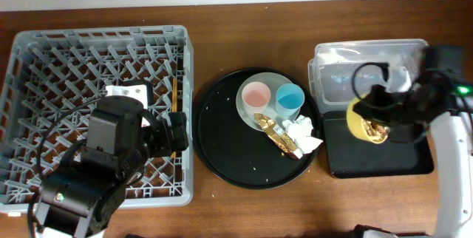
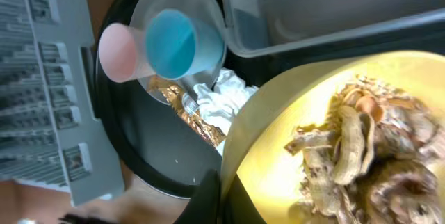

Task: Sort waste into correct bins and load items into the dishwasher rack
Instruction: 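Grasp the yellow bowl of scraps with the right gripper, then tip the yellow bowl over the black waste tray to dump scraps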

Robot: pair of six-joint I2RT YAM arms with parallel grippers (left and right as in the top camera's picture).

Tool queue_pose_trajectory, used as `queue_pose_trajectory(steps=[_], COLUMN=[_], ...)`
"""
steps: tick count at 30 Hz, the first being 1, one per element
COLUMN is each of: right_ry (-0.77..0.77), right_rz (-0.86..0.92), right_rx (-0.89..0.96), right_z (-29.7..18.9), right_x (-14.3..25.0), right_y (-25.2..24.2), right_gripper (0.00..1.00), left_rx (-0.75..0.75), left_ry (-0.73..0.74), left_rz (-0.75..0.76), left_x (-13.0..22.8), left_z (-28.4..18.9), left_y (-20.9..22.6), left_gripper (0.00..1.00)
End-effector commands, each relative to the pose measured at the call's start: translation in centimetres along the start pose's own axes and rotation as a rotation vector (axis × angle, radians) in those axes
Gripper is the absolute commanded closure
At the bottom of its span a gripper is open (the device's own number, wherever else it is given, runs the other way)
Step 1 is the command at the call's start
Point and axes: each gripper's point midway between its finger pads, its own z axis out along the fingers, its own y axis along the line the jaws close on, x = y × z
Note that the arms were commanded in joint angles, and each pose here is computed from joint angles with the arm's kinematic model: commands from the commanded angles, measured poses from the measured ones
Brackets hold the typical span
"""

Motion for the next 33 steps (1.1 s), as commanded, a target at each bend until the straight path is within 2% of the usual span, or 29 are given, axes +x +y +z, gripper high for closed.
queue_pose_trajectory(steps=[1,3,8,10,11,13,15,23,27,29,31,33], right_ry=[-0.051,-0.131,-0.341,-0.371,-0.388,-0.460,-0.426,-0.334,-0.357,-0.331,-0.303,-0.262], right_rz=[0.088,0.180,0.224,0.252,0.256,0.167,0.257,0.448,0.410,0.468,0.485,0.353], right_rx=[-0.198,-0.348,-0.594,-0.625,-0.620,-0.773,-0.869,-0.915,-0.864,-0.856,-0.633,-0.275], right_z=[0.5,1.3,2.2,2.1,2.0,-0.3,-1.4,-1.2,-0.8,-0.8,-0.2,-0.4], right_x=[0.3,0.5,0.7,1.0,1.1,0.1,-0.5,0.1,-0.4,-0.3,-1.1,-1.5], right_y=[-1.9,-3.8,-6.7,-7.4,-7.9,-6.0,-5.3,-5.1,-5.7,-5.7,-6.0,-3.9], right_gripper=[0.96,0.96,0.96,0.96,0.96,0.96,0.96,0.96,0.96,0.96,0.96,0.96], left_rx=[-0.002,-0.002,-0.002,-0.002,-0.002,-0.002,-0.002,-0.002,-0.002,-0.002,-0.002,-0.002], left_ry=[-0.013,-0.013,-0.013,-0.013,-0.013,-0.013,-0.013,-0.013,-0.013,-0.013,-0.012,-0.012], left_rz=[0.010,0.010,0.010,0.010,0.010,0.010,0.010,0.010,0.010,0.010,0.010,0.010], left_x=[-0.3,-0.3,-0.3,-0.3,-0.3,-0.3,-0.3,-0.3,-0.3,-0.3,-0.3,-0.3], left_z=[-0.3,-0.3,-0.3,-0.3,-0.3,-0.3,-0.3,-0.3,-0.3,-0.3,-0.3,-0.3], left_y=[0.1,0.0,0.0,0.0,0.1,0.0,0.0,0.0,0.0,0.1,0.1,0.1], left_gripper=[0.01,0.01,0.01,0.01,0.01,0.01,0.01,0.00,0.01,0.01,0.01,0.01])
